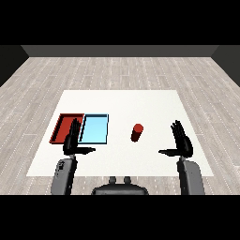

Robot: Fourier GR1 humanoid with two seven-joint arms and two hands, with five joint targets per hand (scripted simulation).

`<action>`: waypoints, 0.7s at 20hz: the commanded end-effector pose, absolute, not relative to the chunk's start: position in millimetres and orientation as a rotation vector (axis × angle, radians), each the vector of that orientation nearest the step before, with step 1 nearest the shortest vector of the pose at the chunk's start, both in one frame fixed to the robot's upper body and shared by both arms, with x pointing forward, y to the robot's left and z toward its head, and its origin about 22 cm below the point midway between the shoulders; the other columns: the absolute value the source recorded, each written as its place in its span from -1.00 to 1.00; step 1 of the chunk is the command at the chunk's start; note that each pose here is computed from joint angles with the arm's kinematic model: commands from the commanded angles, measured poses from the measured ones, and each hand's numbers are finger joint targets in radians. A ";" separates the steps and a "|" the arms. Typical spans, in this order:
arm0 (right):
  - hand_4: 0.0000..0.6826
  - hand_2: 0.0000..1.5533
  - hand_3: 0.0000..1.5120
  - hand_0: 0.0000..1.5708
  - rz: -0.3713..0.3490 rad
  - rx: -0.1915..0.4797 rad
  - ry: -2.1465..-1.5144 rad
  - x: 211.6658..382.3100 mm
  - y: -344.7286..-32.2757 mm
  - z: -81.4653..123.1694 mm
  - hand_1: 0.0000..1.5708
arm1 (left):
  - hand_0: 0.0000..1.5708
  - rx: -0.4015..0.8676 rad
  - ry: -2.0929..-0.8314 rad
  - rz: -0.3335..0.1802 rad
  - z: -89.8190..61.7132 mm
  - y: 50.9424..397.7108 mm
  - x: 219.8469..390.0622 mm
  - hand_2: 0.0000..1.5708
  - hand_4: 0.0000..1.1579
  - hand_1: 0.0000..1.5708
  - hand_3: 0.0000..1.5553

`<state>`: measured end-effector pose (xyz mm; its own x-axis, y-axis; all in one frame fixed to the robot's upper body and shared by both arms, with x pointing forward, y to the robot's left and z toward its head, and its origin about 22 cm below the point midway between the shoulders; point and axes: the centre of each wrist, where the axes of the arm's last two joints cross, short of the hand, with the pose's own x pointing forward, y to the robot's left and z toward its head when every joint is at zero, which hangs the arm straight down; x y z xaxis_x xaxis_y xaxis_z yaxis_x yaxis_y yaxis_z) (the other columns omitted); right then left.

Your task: Pick the red can and put it in the red box

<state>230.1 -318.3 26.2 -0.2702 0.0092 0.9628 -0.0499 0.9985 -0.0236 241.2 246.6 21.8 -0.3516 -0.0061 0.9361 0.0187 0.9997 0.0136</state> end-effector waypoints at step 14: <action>-1.00 -1.00 -1.00 -1.00 0.020 0.097 -1.925 226.1 -340.8 0.9 -1.00 | -1.00 -0.099 -2.040 0.004 13.3 255.4 235.1 -1.00 -1.00 -1.00 -1.00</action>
